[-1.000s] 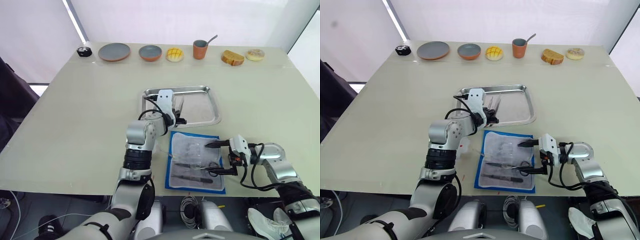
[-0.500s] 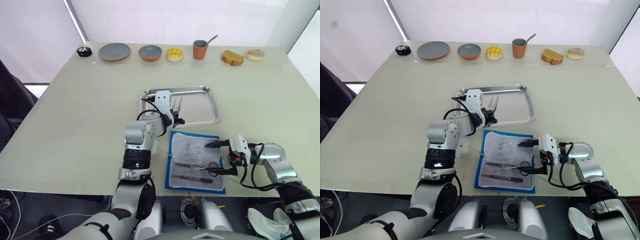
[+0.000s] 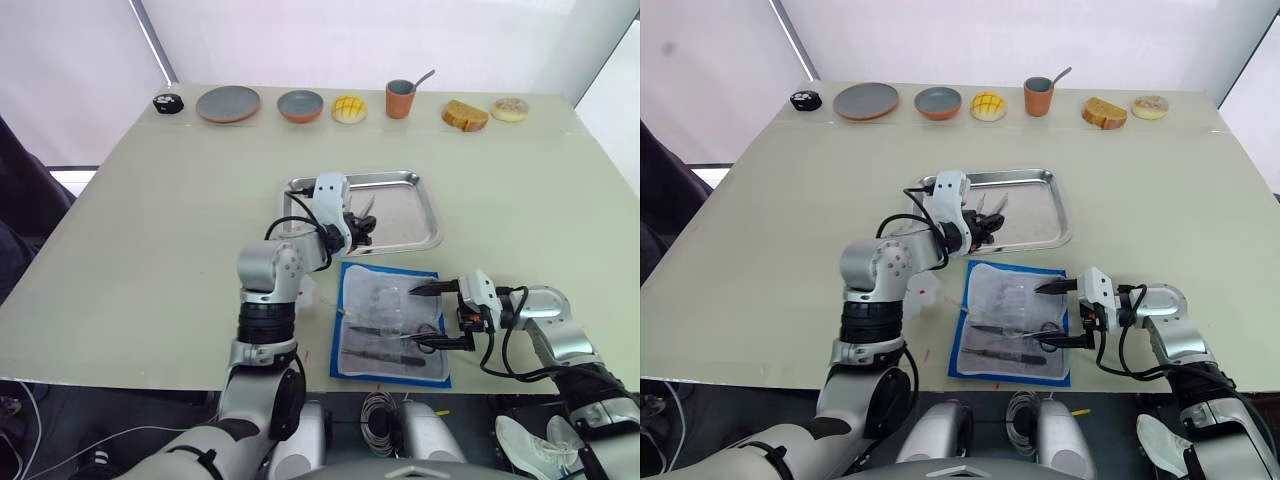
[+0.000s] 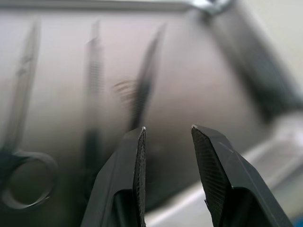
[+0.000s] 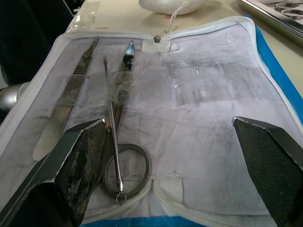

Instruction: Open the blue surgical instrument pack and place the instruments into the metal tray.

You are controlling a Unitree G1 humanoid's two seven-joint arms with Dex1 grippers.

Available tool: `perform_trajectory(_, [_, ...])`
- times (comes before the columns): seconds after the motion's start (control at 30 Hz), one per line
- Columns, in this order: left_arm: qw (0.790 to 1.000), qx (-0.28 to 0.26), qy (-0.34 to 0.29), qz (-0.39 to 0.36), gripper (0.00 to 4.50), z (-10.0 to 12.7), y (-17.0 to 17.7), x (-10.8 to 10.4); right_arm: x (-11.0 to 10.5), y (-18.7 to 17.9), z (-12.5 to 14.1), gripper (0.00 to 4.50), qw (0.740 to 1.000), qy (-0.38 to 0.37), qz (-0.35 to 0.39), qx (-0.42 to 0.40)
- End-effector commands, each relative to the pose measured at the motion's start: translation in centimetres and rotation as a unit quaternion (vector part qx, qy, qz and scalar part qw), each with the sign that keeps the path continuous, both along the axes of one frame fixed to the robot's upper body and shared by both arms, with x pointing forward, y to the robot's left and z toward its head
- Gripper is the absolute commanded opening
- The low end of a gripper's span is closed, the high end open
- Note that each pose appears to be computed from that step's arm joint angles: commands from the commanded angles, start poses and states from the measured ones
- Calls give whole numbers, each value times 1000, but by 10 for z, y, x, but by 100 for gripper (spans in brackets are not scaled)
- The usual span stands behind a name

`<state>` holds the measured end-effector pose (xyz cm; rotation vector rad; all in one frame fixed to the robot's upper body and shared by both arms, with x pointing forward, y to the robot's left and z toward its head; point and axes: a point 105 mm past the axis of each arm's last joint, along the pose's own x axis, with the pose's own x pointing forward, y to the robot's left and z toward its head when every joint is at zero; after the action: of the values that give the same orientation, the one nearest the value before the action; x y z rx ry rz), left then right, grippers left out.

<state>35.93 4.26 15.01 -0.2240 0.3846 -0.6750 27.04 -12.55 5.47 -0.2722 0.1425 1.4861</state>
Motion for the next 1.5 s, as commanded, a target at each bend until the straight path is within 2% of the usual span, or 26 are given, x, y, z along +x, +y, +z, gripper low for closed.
perform_trajectory(0.03, [980,-32,-120,-156,161,33,-4,-42,-6,-4,-13,450,999,49,-10,-2])
perform_trajectory(0.13, [964,-36,-182,-192,161,37,10,-53,-6,-4,-9,450,999,47,-10,4])
perform_trajectory(0.2, [957,-22,-196,-214,161,31,21,-57,-6,-4,-8,450,999,47,-10,6])
perform_trajectory(0.43, [941,-14,-183,-284,161,4,65,-82,-7,-6,-2,450,999,43,-15,15])
perform_trajectory(0.47, [939,-26,-173,-295,161,2,72,-88,-6,-8,1,450,999,46,-19,21])
perform_trajectory(0.57, [936,-41,-160,-311,231,-1,89,-102,-2,-13,19,450,997,39,-41,60])
perform_trajectory(0.6, [935,-42,-156,-314,291,-3,94,-105,-3,-15,23,450,996,37,-44,66])
perform_trajectory(0.67, [939,-40,-146,-308,374,-6,108,-111,-8,-26,31,450,996,30,-49,69])
perform_trajectory(0.7, [942,-38,-143,-301,444,-7,117,-113,-11,-33,35,450,996,24,-54,67])
perform_trajectory(1.03, [959,-1,-116,-259,447,-12,179,-126,-48,-110,74,450,986,-4,-156,52])
perform_trajectory(1.27, [951,7,-120,-286,447,-13,179,-126,-64,-138,91,450,980,-12,-195,23])
perform_trajectory(1.5, [927,19,-147,-344,447,-24,161,-123,-71,-129,96,450,981,-11,-193,19])
